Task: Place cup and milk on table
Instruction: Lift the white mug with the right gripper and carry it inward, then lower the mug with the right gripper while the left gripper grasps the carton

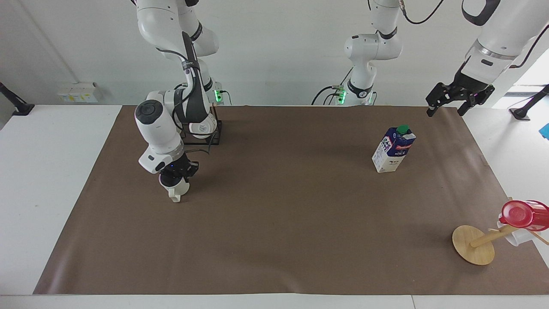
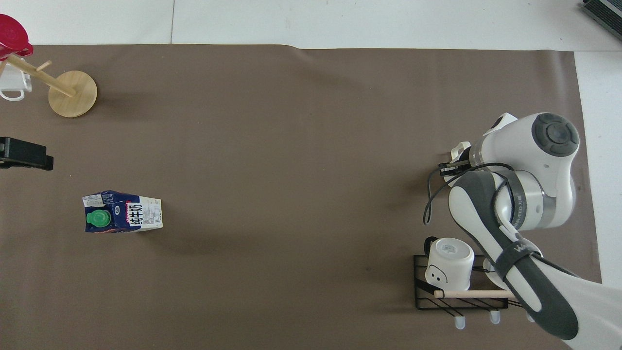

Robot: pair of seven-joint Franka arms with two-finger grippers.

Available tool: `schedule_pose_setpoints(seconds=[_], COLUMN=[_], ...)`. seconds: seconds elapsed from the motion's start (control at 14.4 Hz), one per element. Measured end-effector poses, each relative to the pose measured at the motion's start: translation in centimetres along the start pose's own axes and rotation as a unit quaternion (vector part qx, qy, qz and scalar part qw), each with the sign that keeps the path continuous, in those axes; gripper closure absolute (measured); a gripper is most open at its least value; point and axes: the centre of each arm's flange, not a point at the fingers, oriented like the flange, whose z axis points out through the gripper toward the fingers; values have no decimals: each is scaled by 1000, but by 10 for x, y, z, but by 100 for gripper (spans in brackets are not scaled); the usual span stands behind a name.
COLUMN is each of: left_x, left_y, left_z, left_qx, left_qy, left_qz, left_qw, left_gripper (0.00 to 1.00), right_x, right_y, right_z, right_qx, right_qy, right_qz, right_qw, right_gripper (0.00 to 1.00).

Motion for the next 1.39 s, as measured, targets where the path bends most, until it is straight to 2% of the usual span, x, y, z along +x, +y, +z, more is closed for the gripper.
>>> schedule_pose_setpoints(seconds=[0.28,0.42,0.56,0.97,1.39], left_x=[0,0,0,-4,-36], left_y=[0,-2,-3,-10,2], left_z=[0,0,0,-6,30], left_qx=[0,0,0,-1,-3], left_qy=[0,0,0,4,-7], left_qz=[0,-2,-3,-7,15], left_qw=[1000,1000,1000,1000,1000], left_gripper=[0,0,0,0,0], right_x=[17,27,31,33,25], right_y=[1,-6,-21,-127,-227], right_z=[-27,-41,-50,-64,-63], right_qx=[1,6,12,40,51], right_qy=[35,60,70,78,80], right_qz=[71,122,169,281,327], right_qw=[997,991,983,956,940], right_gripper=[95,95,95,95,95])
